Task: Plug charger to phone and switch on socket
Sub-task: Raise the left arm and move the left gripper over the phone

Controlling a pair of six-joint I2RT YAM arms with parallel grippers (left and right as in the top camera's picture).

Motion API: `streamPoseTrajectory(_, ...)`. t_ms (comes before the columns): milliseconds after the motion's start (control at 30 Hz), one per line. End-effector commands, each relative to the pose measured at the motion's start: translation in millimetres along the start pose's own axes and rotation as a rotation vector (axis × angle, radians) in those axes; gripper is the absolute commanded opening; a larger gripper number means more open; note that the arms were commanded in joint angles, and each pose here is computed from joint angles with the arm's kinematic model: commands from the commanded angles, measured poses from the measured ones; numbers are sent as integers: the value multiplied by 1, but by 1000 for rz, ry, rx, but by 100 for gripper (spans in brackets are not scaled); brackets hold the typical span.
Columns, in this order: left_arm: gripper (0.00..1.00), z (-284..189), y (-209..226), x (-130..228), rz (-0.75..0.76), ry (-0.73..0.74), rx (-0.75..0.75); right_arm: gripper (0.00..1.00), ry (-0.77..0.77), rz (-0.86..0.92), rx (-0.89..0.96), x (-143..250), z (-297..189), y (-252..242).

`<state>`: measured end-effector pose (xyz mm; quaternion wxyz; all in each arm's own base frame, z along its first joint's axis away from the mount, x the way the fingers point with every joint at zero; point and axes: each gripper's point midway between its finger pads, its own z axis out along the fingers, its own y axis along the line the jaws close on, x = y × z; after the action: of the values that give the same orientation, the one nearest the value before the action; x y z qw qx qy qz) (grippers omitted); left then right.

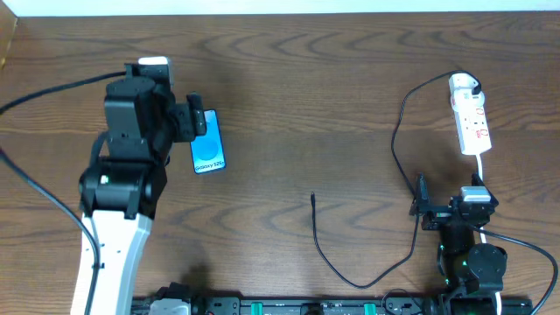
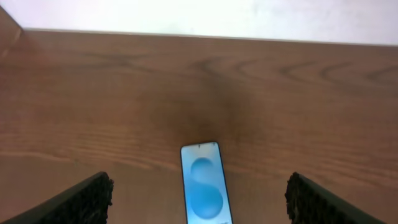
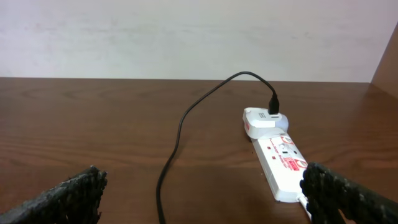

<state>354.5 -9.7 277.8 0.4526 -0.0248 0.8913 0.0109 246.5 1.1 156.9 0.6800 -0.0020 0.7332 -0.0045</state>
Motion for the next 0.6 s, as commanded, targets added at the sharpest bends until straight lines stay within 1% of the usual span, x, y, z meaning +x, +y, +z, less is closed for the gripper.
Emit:
streamPoseTrajectory(0, 89, 2, -2, -12, -38, 15, 8, 99, -3, 10, 7, 0, 0, -1)
streamPoseTrajectory(267, 89, 18, -3, -8, -33, 158, -4, 99, -3, 10, 7, 0, 0, -1)
streamPoseTrajectory(367, 89, 25, -1, -6, -61, 211, -15, 99, -3, 10, 7, 0, 0, -1)
streamPoseTrajectory(567, 89, 42, 3, 3, -128, 329, 61, 99, -3, 10, 7, 0, 0, -1)
